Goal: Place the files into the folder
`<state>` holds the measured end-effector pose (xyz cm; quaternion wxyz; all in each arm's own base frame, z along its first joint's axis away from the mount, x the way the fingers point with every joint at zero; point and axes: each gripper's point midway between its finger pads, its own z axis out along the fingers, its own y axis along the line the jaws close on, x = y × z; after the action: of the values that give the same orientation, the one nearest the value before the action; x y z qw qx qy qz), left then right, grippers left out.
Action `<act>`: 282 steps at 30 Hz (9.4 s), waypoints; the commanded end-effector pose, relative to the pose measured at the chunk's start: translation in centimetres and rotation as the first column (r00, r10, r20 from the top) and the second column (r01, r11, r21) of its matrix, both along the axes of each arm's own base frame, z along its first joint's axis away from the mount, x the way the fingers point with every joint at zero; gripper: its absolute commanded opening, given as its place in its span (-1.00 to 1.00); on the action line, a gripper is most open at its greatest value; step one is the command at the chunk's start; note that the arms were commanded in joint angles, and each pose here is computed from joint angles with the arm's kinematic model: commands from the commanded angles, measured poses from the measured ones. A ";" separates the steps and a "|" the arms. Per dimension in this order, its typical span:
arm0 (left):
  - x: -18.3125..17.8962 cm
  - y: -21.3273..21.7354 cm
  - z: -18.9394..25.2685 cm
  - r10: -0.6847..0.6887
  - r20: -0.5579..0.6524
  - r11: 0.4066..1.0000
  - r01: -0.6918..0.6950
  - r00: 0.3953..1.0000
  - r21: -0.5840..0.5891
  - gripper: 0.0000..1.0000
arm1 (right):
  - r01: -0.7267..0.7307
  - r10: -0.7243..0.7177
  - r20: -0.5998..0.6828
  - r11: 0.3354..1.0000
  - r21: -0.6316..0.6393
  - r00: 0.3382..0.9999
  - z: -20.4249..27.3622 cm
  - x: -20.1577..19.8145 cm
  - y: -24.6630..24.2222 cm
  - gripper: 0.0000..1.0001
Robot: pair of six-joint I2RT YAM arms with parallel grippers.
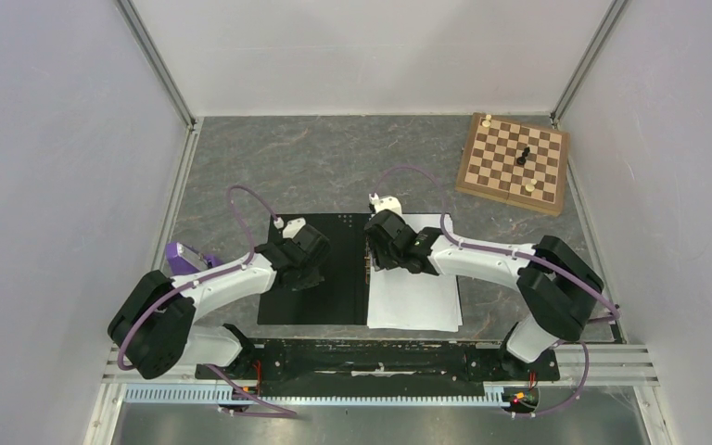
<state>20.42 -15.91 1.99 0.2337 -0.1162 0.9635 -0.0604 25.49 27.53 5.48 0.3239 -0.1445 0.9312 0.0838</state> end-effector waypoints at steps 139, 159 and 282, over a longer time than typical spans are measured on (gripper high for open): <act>13.4 -12.9 -3.4 -0.080 -0.143 0.962 0.038 0.987 -0.271 -0.95 | -0.227 0.274 0.179 0.943 -0.243 0.945 4.1 1.0 1.7 -0.70; 13.5 -12.0 -4.3 -0.054 -0.161 0.970 0.014 0.985 -0.243 -0.95 | -0.252 0.273 0.067 0.941 -0.226 0.960 -1.0 -3.3 -0.9 -0.86; 8.4 8.8 10.8 0.271 0.217 0.961 -0.250 0.938 -0.118 0.26 | -0.104 0.116 0.022 0.952 -0.287 0.993 -4.5 -0.1 2.0 -0.63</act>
<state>28.69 -7.89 12.01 0.3262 -0.2554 0.9051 -0.0959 25.71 29.79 2.14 0.3345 -0.2438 0.9099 -0.0260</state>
